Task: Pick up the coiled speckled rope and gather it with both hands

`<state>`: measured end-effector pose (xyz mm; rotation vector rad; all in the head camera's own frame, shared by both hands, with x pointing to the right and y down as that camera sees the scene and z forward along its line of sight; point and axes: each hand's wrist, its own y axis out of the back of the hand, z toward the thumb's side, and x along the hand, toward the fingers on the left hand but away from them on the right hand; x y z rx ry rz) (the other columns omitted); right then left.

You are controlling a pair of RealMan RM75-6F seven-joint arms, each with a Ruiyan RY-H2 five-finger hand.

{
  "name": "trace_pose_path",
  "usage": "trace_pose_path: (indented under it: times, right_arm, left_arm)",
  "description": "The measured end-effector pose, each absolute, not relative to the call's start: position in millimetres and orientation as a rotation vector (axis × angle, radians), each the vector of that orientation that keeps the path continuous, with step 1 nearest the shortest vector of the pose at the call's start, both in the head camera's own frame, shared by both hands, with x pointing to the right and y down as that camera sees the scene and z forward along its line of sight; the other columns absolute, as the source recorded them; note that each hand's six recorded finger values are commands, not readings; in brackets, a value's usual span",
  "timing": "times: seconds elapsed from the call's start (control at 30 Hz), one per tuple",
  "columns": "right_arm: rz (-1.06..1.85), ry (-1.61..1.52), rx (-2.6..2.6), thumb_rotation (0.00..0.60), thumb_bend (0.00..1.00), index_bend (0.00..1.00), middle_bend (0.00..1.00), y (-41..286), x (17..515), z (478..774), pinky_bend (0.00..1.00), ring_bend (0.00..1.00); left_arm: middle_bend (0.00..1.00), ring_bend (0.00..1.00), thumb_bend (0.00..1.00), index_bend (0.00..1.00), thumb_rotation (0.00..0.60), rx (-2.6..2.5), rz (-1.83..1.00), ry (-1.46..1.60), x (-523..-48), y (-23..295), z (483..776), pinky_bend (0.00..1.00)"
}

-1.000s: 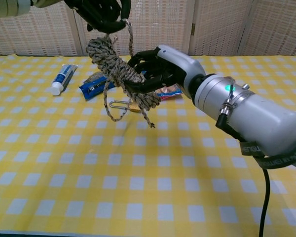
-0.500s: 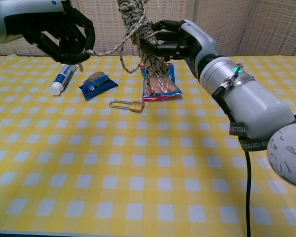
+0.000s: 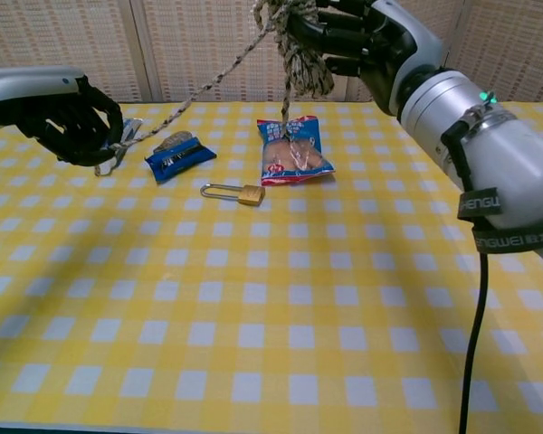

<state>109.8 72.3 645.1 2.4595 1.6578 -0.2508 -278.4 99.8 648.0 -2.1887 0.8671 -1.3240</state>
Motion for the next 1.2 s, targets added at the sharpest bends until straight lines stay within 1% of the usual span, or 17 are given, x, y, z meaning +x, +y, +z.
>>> trace_pose_path:
  times: [0.23, 0.4, 0.87, 1.0, 1.2]
  right_arm:
    - [-0.193, 1.635, 2.457, 0.6, 0.62, 0.81, 0.69, 73.9, 118.2, 637.2, 0.63, 0.72]
    - [-0.176, 1.605, 2.481, 0.6, 0.62, 0.82, 0.7, 76.8, 122.8, 632.9, 0.64, 0.73]
    - [-0.051, 1.483, 2.582, 0.6, 0.62, 0.83, 0.71, 92.1, 123.2, 608.2, 0.65, 0.74]
    - [-0.075, 1.431, 2.634, 0.6, 0.62, 0.84, 0.71, 98.9, 123.6, 605.0, 0.65, 0.74]
    - [-0.211, 1.297, 2.764, 0.6, 0.62, 0.84, 0.72, 112.4, 120.3, 608.7, 0.65, 0.75]
  left_arm:
    - [0.79, 0.73, 0.72, 0.71, 0.6, -2.159, -1.404, 0.869, -292.0, 95.9, 665.6, 0.68]
    - [0.79, 0.73, 0.72, 0.71, 0.6, -2.136, -1.432, 0.878, -296.0, 90.7, 669.9, 0.68]
    - [0.79, 0.73, 0.72, 0.72, 0.6, -2.058, -1.439, 0.782, -283.1, 81.4, 669.2, 0.68]
    - [0.79, 0.73, 0.72, 0.72, 0.6, -2.003, -1.44, 0.745, -280.2, 75.0, 667.5, 0.68]
    - [0.79, 0.73, 0.72, 0.72, 0.6, -1.918, -1.399, 0.717, -268.9, 58.8, 653.8, 0.68]
